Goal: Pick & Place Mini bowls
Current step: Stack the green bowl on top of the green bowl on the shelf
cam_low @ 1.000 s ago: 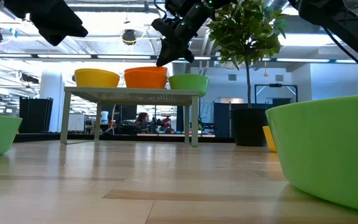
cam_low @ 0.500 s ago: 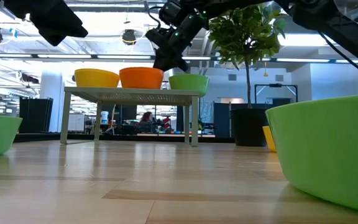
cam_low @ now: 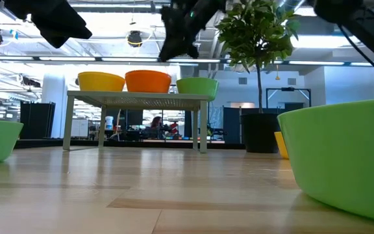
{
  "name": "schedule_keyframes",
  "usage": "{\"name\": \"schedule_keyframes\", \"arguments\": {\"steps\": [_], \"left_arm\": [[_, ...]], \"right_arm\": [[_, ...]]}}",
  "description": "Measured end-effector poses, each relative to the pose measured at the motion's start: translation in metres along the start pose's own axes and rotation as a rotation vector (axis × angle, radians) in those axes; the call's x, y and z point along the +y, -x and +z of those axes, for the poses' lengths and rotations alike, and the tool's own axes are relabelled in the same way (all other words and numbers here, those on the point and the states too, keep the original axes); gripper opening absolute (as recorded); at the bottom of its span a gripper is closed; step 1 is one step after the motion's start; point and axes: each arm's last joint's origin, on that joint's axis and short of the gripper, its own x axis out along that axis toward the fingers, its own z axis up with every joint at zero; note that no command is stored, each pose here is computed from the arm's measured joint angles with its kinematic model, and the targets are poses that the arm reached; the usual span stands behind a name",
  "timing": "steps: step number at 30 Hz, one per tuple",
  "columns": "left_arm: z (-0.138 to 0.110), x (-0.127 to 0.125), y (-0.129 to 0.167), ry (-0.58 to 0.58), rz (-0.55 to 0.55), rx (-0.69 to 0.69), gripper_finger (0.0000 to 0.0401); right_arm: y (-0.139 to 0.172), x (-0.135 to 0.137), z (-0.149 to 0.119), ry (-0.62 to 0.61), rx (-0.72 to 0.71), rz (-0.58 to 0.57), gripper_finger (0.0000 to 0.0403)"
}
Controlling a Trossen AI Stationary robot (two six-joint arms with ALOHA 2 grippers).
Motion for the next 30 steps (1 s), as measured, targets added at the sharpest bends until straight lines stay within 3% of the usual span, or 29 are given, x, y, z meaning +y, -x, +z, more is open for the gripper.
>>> {"name": "schedule_keyframes", "arguments": {"steps": [8,17,22,27,30], "left_arm": [[0.0,0.0,0.0,-0.001,0.0,0.001,0.0104],[0.0,0.0,0.0,0.007,0.0,0.0,0.0104],[0.0,0.0,0.0,0.022,0.0,0.0,0.0104],[0.0,0.0,0.0,0.022,-0.001,0.001,0.0104],[0.0,0.0,0.0,0.022,-0.001,0.001,0.0104]], "right_arm": [[0.045,0.077,-0.023,0.15,0.187,0.097,0.0077],[0.048,0.164,-0.068,0.447,0.449,0.249,0.0066],[0.042,0.191,-0.089,0.481,0.474,0.375,0.0066],[0.036,0.206,-0.126,0.427,0.523,0.374,0.0066],[0.04,0.213,-0.152,0.397,0.466,0.392,0.0065]]}}
